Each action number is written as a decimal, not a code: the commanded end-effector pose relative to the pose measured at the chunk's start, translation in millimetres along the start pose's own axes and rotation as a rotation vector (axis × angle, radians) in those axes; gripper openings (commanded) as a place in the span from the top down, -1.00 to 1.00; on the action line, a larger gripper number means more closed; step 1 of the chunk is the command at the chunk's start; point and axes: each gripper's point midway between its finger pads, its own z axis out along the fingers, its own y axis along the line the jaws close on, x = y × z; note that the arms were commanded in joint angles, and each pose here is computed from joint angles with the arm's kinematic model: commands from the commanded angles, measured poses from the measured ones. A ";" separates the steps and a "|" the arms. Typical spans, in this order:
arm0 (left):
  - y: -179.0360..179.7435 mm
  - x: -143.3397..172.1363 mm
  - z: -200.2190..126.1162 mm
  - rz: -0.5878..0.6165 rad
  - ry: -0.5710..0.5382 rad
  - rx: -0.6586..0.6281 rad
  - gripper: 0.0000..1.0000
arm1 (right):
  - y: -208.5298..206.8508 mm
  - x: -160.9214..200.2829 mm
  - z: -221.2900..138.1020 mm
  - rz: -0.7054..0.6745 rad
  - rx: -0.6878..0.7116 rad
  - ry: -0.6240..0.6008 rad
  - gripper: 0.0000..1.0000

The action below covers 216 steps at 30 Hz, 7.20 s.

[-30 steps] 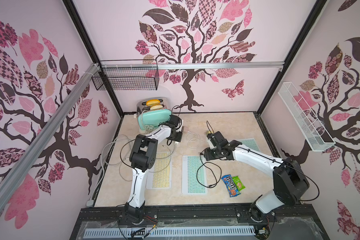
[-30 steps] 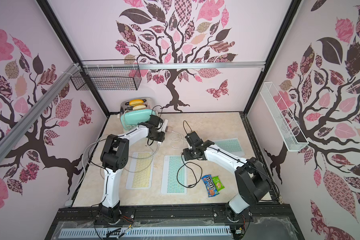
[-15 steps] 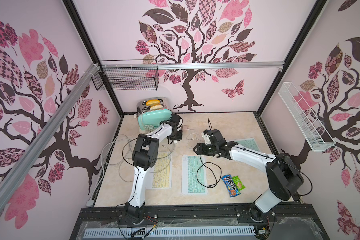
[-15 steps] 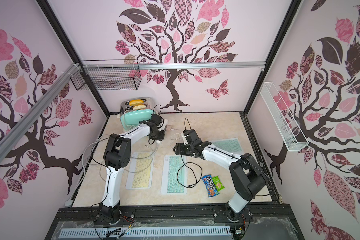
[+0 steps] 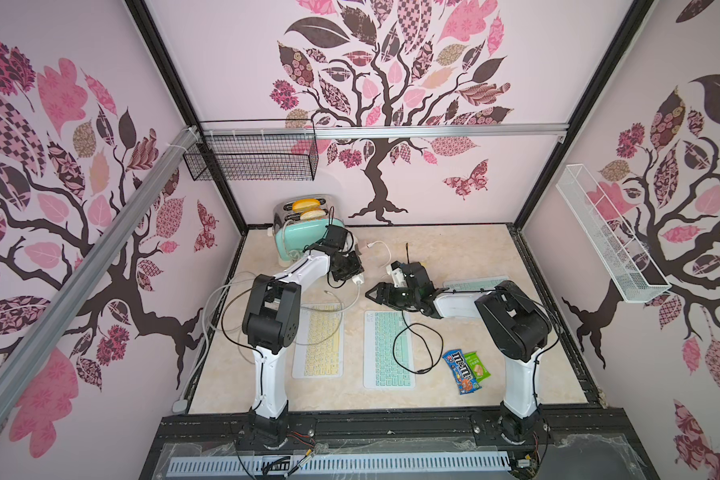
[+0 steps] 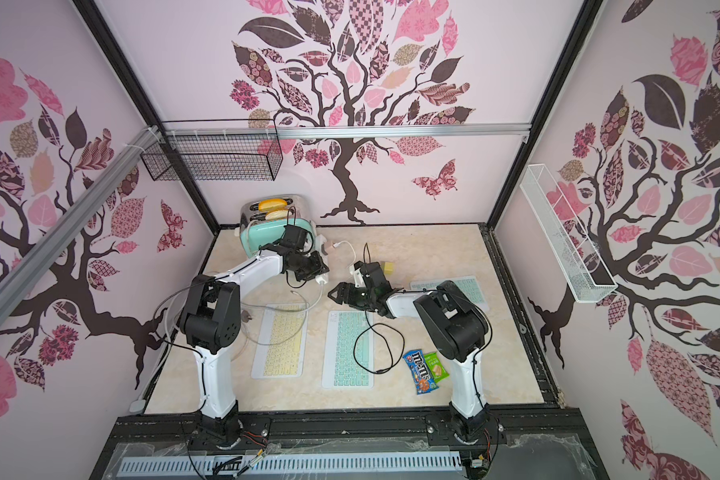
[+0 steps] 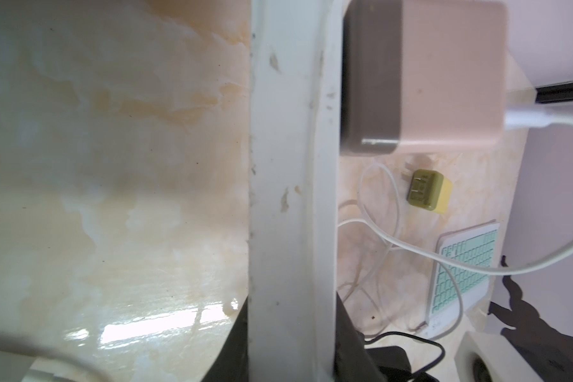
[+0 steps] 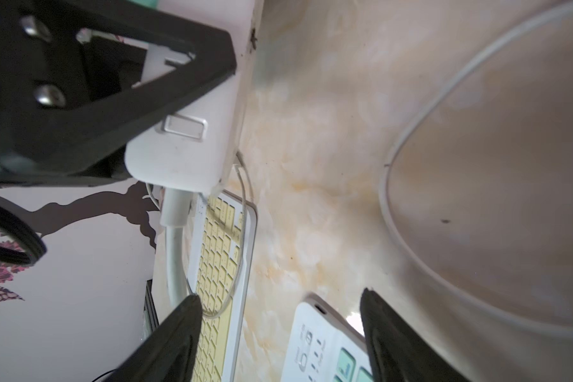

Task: Unplug the wireless keyboard
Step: Pick up the socket from the center of the board, then remove the plug from the socket, then place the socket at the center of the board.

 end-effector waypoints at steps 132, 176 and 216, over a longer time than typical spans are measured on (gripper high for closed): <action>-84.7 1.0 -131.2 0.145 -0.057 0.851 0.57 | 146.3 -176.1 -62.4 0.208 -0.571 -0.234 1.00; -61.9 -52.6 -172.9 -0.026 -0.443 0.706 1.00 | 101.0 -170.4 -58.9 0.145 -0.303 -0.468 1.00; 10.2 41.9 27.0 0.364 0.269 0.234 0.85 | 32.3 -175.4 -247.3 -0.030 0.175 -0.520 1.00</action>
